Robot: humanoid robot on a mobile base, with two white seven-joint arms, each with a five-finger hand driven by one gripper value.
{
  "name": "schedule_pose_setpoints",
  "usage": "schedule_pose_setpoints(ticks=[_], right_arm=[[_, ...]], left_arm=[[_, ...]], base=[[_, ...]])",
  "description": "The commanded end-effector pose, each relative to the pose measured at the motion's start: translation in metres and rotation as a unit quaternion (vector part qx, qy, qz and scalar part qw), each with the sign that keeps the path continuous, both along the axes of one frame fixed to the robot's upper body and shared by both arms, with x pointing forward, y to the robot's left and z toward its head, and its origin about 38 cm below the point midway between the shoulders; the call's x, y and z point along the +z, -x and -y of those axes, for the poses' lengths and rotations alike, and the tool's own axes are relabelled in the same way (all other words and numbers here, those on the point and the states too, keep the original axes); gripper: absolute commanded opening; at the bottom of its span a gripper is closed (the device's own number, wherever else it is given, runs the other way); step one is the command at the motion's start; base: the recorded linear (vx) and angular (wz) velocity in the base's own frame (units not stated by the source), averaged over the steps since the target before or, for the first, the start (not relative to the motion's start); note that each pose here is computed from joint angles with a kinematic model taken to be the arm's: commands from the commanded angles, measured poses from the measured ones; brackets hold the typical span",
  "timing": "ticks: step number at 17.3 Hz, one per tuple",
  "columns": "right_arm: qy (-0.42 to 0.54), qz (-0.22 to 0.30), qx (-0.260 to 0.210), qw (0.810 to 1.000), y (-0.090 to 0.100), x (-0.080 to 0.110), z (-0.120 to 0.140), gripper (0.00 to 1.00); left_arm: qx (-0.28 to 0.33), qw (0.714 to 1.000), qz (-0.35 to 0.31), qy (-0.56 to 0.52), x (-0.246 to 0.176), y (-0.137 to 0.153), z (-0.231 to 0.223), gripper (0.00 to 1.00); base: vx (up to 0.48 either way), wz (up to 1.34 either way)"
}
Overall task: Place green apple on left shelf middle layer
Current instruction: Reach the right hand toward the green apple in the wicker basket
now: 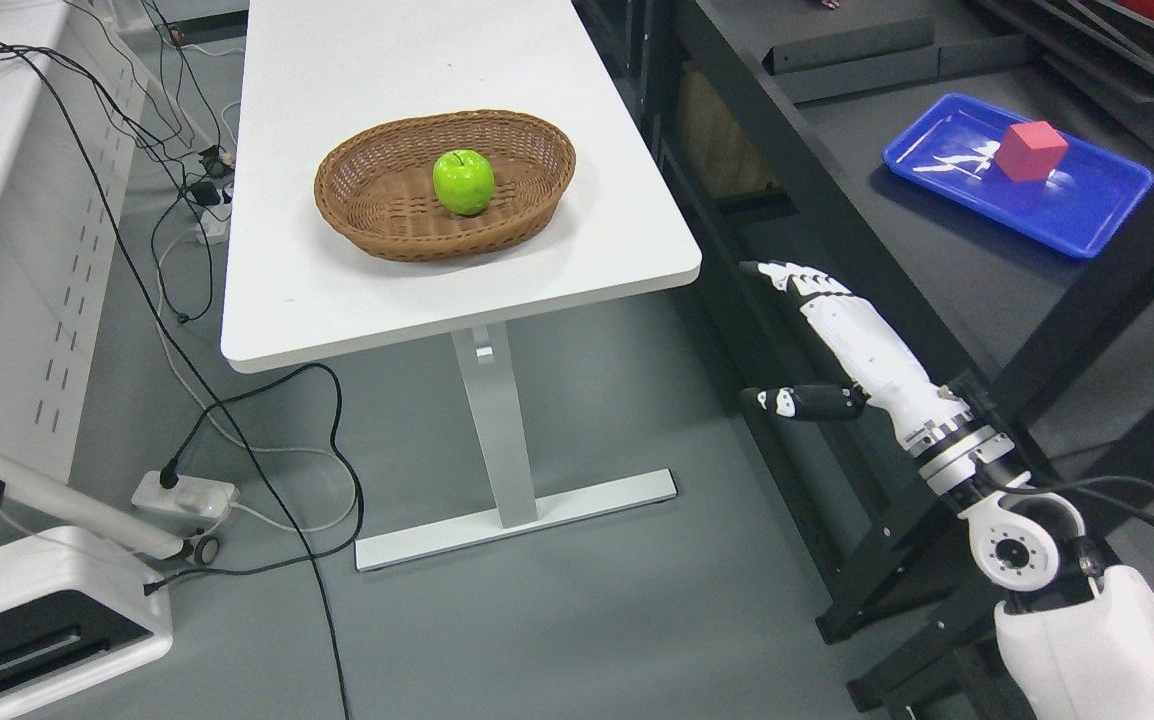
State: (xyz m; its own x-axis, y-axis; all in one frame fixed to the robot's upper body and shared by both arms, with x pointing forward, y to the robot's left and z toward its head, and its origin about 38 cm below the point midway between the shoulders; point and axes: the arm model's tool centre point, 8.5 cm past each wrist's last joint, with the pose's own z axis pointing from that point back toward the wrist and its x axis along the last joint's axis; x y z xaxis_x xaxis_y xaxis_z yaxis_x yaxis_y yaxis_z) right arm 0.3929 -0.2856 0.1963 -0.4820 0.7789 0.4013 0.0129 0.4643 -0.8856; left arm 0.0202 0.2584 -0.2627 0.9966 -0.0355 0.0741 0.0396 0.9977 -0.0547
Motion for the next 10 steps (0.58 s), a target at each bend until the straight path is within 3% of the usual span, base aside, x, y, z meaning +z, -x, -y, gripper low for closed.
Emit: schedule_pose_setpoints(ticks=[1, 6, 10], right_arm=[[0.047, 0.016, 0.066, 0.997, -0.006, 0.006, -0.040, 0.99], [0.023, 0.005, 0.136, 0.990, 0.001, -0.005, -0.083, 0.99], [0.027, 0.001, 0.152, 0.988, 0.003, -0.007, -0.093, 0.99]], left_arm=[[-0.001, 1.000, 0.007, -0.009, 0.001, -0.008, -0.011, 1.00], [0.000, 1.000, 0.006, -0.009, 0.001, -0.008, -0.011, 1.00], [0.000, 1.000, 0.006, -0.009, 0.001, -0.008, -0.011, 1.00]], base=[[0.341, 0.01], [0.397, 0.19], [0.356, 0.24]])
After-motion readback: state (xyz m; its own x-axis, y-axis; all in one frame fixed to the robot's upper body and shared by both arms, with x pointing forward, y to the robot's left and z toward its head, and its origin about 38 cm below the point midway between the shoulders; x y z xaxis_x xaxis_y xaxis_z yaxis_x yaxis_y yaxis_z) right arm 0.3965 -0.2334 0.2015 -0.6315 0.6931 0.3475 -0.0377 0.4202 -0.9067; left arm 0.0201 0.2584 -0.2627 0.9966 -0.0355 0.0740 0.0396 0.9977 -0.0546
